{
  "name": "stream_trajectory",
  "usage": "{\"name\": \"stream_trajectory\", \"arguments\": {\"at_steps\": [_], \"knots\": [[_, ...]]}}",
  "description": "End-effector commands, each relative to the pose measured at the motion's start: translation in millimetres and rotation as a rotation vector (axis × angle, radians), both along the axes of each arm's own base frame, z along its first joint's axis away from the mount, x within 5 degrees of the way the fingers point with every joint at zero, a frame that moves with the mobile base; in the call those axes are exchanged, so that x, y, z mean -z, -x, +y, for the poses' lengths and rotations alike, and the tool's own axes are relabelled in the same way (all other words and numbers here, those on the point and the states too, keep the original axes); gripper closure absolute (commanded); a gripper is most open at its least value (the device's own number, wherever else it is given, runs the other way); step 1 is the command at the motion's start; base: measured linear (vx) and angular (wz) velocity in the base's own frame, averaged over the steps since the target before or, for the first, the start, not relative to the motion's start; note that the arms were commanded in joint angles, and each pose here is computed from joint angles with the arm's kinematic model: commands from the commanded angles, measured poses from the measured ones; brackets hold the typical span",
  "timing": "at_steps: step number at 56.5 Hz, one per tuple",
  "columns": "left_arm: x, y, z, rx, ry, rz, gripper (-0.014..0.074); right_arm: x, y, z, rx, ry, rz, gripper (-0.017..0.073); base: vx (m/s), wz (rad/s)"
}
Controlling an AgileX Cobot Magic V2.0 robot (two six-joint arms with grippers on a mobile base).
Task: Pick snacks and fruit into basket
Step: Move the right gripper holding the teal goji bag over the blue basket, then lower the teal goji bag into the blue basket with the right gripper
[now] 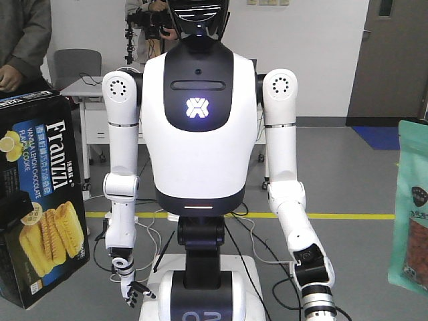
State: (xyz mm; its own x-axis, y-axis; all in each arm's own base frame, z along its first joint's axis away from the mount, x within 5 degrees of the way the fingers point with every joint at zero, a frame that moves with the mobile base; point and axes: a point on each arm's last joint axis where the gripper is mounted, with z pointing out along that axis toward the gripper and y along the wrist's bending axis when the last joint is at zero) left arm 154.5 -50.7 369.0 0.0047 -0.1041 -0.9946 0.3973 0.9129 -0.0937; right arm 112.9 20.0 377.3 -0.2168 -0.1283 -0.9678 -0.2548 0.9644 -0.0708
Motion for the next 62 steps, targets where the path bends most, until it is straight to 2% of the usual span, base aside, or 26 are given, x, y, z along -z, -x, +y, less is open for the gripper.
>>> {"name": "stream_trajectory", "arguments": {"at_steps": [1, 62], "knots": [[-13.4, 3.8, -1.5, 0.025, 0.035, -0.039, 0.0591, -16.4, -0.3, -3.0, 0.038, -0.021, -0.102, 0.0568, 0.00, 0.00], [-13.4, 3.8, -1.5, 0.025, 0.035, -0.039, 0.0591, -16.4, -0.3, -3.0, 0.038, -0.021, -0.102, 0.0568, 0.00, 0.00]]}}
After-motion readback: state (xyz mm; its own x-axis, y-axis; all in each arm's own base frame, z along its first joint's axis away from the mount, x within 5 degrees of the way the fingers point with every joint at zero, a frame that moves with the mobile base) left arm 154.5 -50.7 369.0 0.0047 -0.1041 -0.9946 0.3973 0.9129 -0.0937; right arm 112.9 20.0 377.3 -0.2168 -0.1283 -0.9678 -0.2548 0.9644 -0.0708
